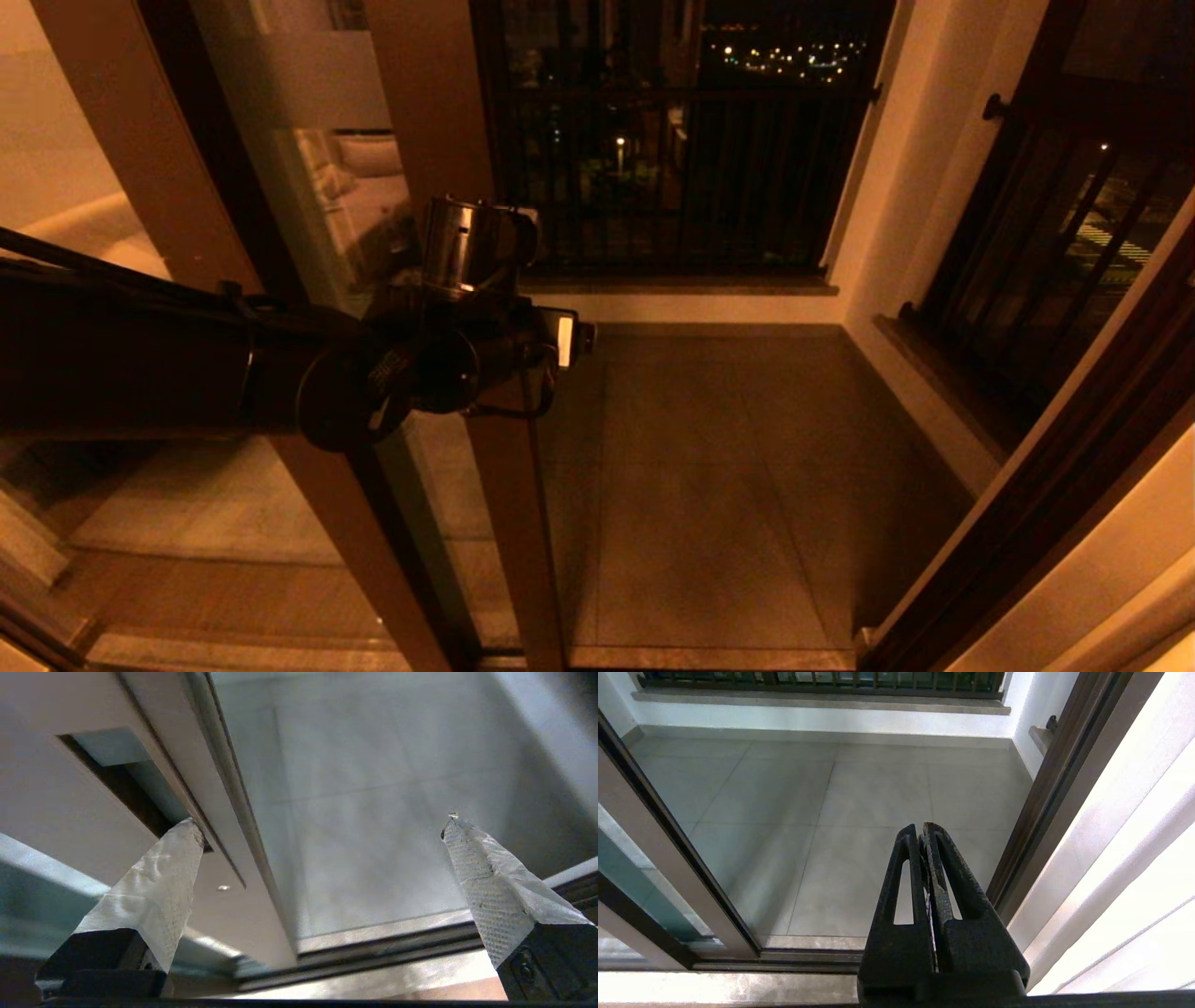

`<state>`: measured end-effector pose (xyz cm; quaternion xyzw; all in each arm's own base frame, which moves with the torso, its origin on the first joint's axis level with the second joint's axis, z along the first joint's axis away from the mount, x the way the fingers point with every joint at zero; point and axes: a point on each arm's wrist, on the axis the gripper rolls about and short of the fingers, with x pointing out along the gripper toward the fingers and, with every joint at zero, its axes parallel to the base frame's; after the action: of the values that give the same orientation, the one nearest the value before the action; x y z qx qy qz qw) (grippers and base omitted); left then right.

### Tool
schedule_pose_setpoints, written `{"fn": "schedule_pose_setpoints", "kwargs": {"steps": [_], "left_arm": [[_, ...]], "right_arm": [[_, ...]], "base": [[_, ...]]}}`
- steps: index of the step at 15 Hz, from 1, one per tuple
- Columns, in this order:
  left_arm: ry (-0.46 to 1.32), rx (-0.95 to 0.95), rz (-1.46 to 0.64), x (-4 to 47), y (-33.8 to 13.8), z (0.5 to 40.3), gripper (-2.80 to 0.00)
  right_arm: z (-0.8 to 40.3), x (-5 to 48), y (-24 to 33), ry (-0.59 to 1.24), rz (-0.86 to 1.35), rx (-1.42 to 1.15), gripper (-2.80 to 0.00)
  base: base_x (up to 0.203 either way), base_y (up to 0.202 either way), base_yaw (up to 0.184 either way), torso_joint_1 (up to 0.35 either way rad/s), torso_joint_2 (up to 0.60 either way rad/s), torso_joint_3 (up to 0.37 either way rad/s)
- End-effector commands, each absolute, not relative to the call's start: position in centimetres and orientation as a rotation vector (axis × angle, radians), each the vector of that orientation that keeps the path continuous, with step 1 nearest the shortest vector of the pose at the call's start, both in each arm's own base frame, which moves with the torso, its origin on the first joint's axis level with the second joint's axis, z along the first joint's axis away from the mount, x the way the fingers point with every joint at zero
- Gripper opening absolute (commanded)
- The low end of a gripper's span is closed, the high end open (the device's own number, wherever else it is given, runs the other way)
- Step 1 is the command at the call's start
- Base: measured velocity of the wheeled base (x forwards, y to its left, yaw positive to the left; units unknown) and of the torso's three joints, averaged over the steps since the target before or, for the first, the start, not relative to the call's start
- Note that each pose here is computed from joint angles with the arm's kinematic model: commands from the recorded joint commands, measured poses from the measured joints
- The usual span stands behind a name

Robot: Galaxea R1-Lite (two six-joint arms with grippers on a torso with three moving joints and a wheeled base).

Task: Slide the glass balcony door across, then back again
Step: Close the slid door

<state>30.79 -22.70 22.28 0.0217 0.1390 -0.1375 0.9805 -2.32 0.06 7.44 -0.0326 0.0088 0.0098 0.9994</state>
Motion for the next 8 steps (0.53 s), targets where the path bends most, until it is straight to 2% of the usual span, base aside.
{"fn": "schedule_pose_setpoints", "kwargs": {"steps": [1, 5, 8], "left_arm": [[0.234, 0.017, -0.28, 30.2, -22.1, 23.2, 0.0], [0.152, -0.049, -0.381, 25.6, -16.6, 27.1, 0.0], [0.147, -0.095, -0.71, 23.1, -11.6, 29.4, 0.0]], "right_arm": [[7.4, -2.3, 0.1, 0.019, 0.021, -0.066, -2.8], [7.4, -2.3, 0.1, 0.019, 0.021, -0.066, -2.8], [7.4, -2.3, 0.1, 0.019, 0.021, -0.066, -2.8]], "base": [[0.0, 0.0, 0.0, 0.0, 0.0, 0.0], [0.0, 0.0, 0.0, 0.0, 0.0, 0.0], [0.0, 0.0, 0.0, 0.0, 0.0, 0.0]]}}
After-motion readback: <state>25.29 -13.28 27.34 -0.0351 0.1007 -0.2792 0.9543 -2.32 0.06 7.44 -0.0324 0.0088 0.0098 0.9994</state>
